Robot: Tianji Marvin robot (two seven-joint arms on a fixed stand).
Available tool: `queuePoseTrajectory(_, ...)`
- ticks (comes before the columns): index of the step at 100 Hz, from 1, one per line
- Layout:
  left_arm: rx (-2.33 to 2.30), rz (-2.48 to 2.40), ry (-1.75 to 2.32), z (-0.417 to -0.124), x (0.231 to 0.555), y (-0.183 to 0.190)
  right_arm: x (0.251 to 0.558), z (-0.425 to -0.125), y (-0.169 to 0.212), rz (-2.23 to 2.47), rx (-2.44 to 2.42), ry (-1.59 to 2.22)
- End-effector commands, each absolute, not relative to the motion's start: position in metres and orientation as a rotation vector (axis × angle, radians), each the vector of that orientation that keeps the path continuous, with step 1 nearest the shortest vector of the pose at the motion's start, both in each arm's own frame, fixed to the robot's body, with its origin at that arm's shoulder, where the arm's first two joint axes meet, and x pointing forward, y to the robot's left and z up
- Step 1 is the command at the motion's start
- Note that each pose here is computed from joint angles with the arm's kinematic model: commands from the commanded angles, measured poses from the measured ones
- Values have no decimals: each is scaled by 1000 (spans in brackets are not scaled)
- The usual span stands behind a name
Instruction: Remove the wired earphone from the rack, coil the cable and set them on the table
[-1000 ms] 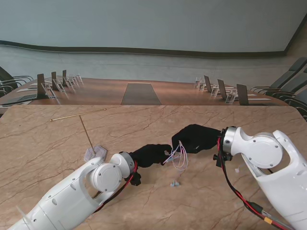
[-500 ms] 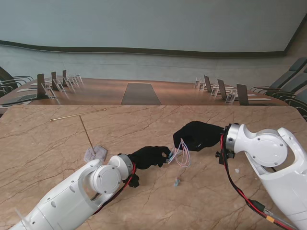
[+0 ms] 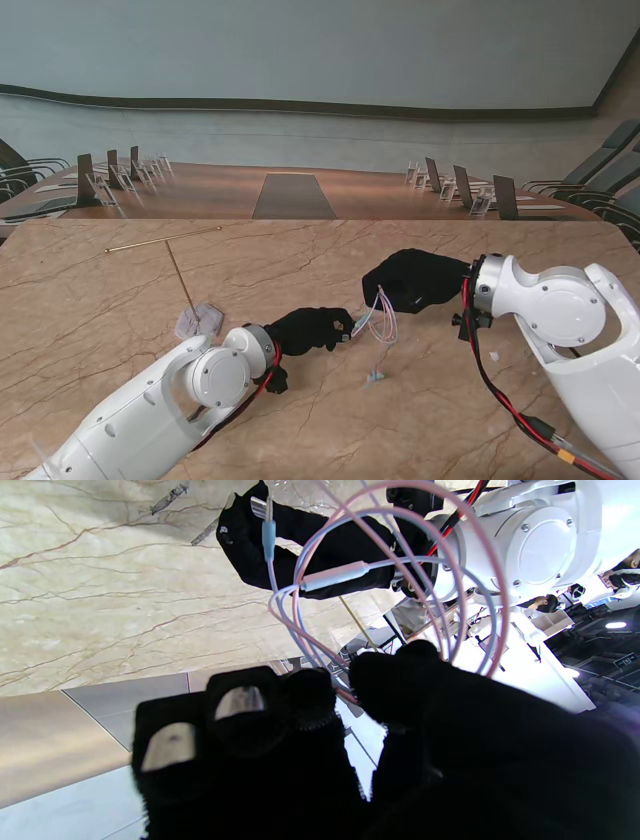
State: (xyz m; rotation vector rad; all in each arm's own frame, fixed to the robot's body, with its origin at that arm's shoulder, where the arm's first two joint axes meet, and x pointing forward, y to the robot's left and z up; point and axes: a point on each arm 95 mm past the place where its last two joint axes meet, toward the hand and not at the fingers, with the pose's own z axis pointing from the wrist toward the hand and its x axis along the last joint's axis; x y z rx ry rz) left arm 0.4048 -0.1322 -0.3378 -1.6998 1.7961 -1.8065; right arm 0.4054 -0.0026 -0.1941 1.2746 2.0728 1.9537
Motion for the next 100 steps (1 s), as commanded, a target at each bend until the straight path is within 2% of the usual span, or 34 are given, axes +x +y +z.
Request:
queuePoseTrajectory(1, -1715, -1815, 1798, -339, 401, -135, 403, -195, 0, 1954, 1278, 2079)
queuePoseTrajectory(100, -1702, -1990, 1823, -324, 390, -152, 411, -214, 13, 1914, 1422, 2084)
